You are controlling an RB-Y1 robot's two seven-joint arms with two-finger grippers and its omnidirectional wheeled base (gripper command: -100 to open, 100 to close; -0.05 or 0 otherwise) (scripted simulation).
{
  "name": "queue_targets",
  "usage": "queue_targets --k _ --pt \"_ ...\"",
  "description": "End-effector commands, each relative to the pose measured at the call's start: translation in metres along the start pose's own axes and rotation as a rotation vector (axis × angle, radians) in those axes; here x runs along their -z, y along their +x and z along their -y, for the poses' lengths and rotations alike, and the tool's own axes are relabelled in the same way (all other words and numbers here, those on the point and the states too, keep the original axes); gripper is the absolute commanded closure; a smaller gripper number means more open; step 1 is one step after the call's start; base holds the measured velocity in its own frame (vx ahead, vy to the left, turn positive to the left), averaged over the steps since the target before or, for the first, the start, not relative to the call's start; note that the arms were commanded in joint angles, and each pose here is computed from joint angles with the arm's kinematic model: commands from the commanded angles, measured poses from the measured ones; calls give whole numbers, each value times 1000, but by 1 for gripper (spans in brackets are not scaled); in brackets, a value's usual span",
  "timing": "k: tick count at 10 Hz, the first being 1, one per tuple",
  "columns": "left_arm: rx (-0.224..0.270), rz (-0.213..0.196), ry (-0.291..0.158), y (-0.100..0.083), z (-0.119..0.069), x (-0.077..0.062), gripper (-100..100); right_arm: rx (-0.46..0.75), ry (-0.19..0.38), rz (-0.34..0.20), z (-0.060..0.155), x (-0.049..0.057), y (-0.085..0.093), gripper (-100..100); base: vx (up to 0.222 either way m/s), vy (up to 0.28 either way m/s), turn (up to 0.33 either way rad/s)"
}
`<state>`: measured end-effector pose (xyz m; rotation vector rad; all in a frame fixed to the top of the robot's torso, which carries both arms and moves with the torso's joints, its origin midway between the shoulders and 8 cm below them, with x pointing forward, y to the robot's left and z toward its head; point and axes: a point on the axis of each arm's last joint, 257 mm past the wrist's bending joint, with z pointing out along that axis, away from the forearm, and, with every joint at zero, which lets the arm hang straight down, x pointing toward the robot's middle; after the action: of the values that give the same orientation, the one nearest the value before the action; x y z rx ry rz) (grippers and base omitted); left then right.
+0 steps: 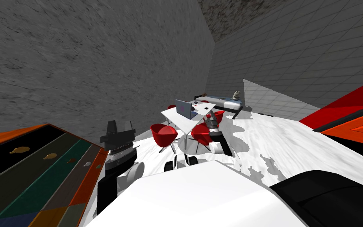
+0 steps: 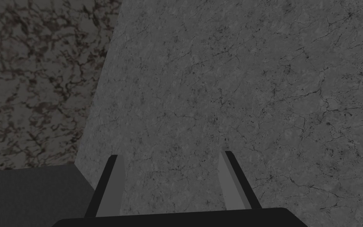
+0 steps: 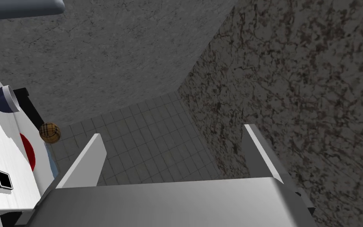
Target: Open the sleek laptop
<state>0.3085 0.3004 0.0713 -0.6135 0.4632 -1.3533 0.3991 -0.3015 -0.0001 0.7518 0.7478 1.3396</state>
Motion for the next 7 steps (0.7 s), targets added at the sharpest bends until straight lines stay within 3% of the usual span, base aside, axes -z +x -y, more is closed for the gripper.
queue_targets --k 1,3,4,7 --pt "0 0 0 0 0 0 0 -93 68 12 27 -9 -5 -100 -17 0 -8" --pt "0 0 0 0 0 0 0 -220 131 34 54 -20 -11 -100 -19 -1 -28" --pt "0 0 0 0 0 0 0 -238 157 40 61 -19 -11 -100 -19 0 -6" --pt "0 0 0 0 0 0 0 -402 236 76 92 -30 -15 -100 -16 -3 -20"
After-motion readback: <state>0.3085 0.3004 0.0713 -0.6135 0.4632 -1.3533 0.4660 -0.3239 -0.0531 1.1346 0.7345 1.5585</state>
